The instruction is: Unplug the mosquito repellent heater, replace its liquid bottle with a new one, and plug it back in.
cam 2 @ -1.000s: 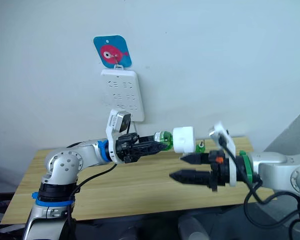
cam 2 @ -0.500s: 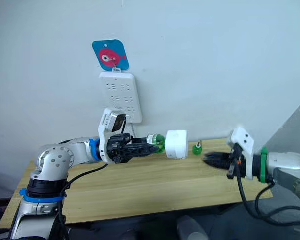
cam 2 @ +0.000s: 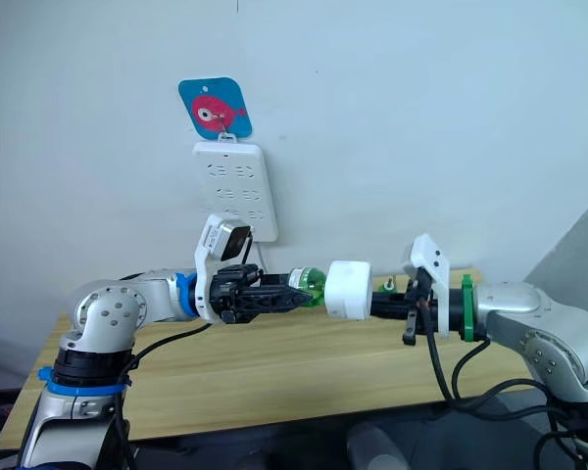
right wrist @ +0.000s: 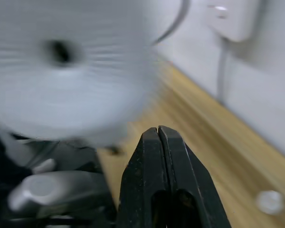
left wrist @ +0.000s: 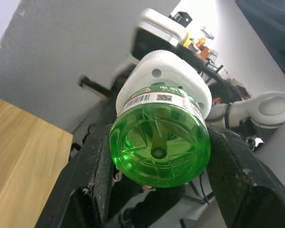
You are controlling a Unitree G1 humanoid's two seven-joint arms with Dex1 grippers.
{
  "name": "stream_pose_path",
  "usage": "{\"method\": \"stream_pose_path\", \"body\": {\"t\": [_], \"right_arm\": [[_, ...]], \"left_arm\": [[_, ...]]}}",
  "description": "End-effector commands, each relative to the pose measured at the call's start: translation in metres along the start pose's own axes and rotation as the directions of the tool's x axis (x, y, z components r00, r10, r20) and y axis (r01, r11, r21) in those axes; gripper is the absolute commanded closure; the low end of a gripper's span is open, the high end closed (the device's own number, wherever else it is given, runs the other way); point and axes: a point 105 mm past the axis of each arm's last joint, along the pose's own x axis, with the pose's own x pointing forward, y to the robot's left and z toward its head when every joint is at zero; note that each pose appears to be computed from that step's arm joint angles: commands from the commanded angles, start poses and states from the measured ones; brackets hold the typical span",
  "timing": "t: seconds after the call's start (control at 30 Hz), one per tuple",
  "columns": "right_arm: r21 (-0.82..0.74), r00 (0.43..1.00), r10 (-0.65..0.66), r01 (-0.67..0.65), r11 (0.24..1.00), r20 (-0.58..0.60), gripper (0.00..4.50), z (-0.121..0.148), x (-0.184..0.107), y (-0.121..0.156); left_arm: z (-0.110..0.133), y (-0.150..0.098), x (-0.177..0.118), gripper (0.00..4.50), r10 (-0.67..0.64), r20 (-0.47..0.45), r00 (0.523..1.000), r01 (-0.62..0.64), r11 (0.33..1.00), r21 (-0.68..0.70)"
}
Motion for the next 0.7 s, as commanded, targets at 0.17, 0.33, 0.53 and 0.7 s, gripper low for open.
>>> {"method": "stream_pose_path", "body": {"t": [0.17, 0.33, 0.53, 0.7], "right_arm": [[0.004, 0.996, 0.054, -0.055, 0.999, 0.071, 4.5, 0.02, -0.001, 0.024], [0.028, 0.99, 0.063, -0.067, 0.997, 0.127, 4.5, 0.035, -0.004, 0.028], [0.119, 0.966, 0.021, -0.054, 0.991, 0.259, 4.5, 0.065, -0.009, 0.014], [0.166, 0.959, -0.059, 0.012, 0.986, 0.278, 4.5, 0.073, -0.008, -0.006]], "left_arm": [[0.009, 0.008, -0.002, 2.08, 0.065, 0.05, 0.997, -0.069, 0.995, 0.077], [0.005, 0.016, -0.004, 2.08, 0.113, 0.026, 0.993, -0.116, 0.985, 0.127], [-0.004, 0.016, -0.005, 2.09, 0.104, -0.029, 0.994, -0.098, 0.982, 0.162], [-0.01, 0.009, -0.007, 2.09, 0.063, -0.071, 0.995, -0.051, 0.987, 0.155]]}}
